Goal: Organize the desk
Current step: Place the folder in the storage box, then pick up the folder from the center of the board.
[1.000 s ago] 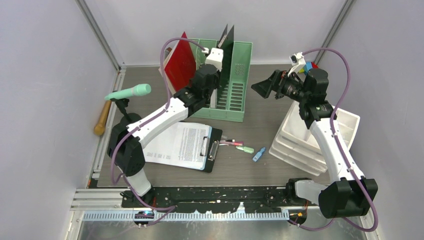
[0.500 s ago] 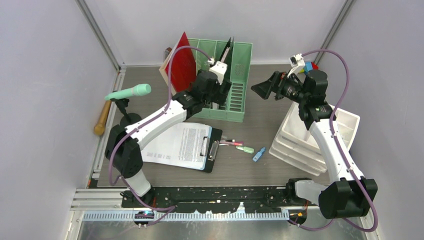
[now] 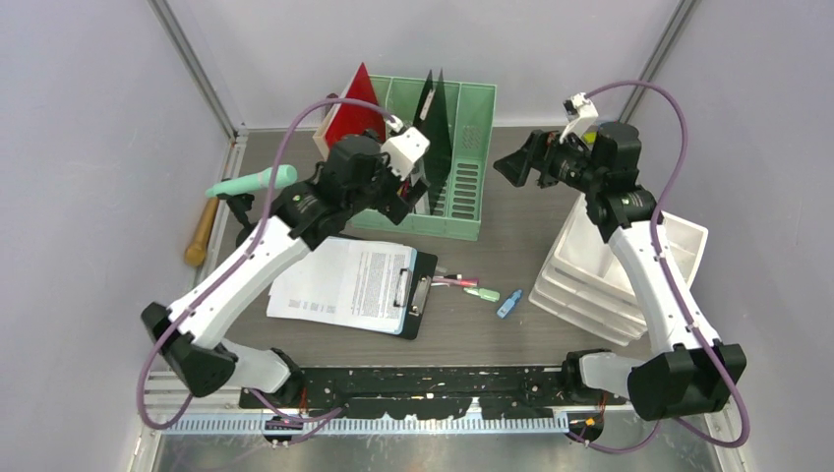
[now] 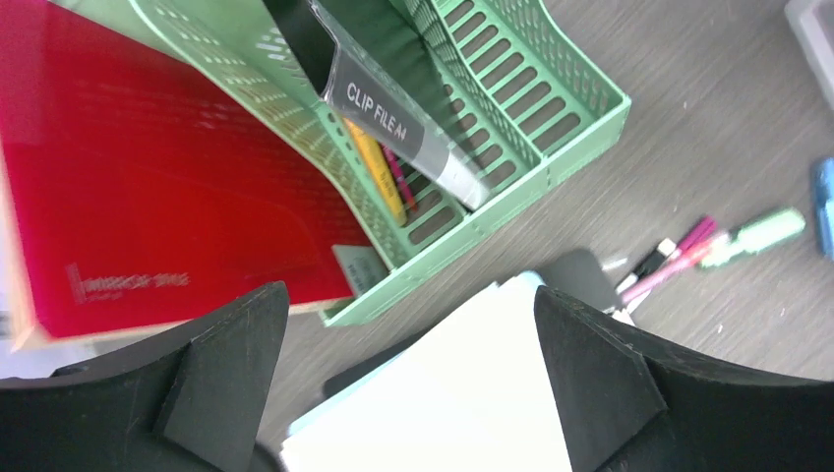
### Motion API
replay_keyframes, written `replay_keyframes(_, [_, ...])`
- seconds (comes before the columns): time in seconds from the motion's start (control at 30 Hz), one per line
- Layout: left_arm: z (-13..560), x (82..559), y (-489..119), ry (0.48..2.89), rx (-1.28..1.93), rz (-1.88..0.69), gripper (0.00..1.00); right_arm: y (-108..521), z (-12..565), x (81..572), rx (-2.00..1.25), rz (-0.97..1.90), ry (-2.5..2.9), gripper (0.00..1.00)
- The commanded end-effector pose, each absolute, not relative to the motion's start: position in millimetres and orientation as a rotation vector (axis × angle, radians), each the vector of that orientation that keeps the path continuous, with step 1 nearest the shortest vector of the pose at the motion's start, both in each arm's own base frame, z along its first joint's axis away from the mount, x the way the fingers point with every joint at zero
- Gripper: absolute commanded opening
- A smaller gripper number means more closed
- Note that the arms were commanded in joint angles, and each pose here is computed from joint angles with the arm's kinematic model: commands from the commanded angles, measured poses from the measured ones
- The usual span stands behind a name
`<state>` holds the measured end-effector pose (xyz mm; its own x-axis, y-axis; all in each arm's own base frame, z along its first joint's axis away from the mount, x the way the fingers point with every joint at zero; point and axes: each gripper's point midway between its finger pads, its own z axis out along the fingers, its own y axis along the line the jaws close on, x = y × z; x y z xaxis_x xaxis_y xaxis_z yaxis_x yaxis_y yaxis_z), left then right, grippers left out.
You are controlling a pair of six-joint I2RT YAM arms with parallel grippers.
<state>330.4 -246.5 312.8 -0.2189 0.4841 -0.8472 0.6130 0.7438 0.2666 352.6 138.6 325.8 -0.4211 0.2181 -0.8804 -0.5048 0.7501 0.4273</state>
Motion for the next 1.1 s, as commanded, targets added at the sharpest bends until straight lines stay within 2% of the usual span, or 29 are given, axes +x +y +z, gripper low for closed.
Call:
replay_keyframes(0.0, [316, 294, -209, 1.834, 1.085, -0.044, 1.0, 146, 316, 365, -0.295, 0.616, 1.918, 0.94])
replay_keyframes(0.23, [301, 267, -169, 1.853, 1.185, 0.061, 1.0, 171, 263, 373, -0.52, 0.356, 2.032, 0.93])
replay_keyframes(0.47, [244, 229, -130, 1.965, 1.418, 0.127, 1.0, 207, 194, 350, -0.899, 0.201, 2.078, 0.87])
replay_keyframes(0.6, [218, 221, -99, 2.062, 1.401, 0.193, 1.0, 235, 175, 321, -1.086, 0.3, 2.044, 0.87])
replay_keyframes(0.77, [189, 213, -68, 2.213, 1.285, 0.128, 1.0, 273, 166, 285, -1.233, 0.449, 1.991, 0.89])
replay_keyframes(0.87, [169, 209, -50, 2.309, 1.236, 0.127, 1.0, 293, 158, 272, -1.218, 0.507, 1.984, 0.91])
replay_keyframes(1.07, [133, 187, -16, 2.487, 1.184, 0.183, 1.0, 323, 155, 268, -0.99, 0.684, 2.047, 0.92])
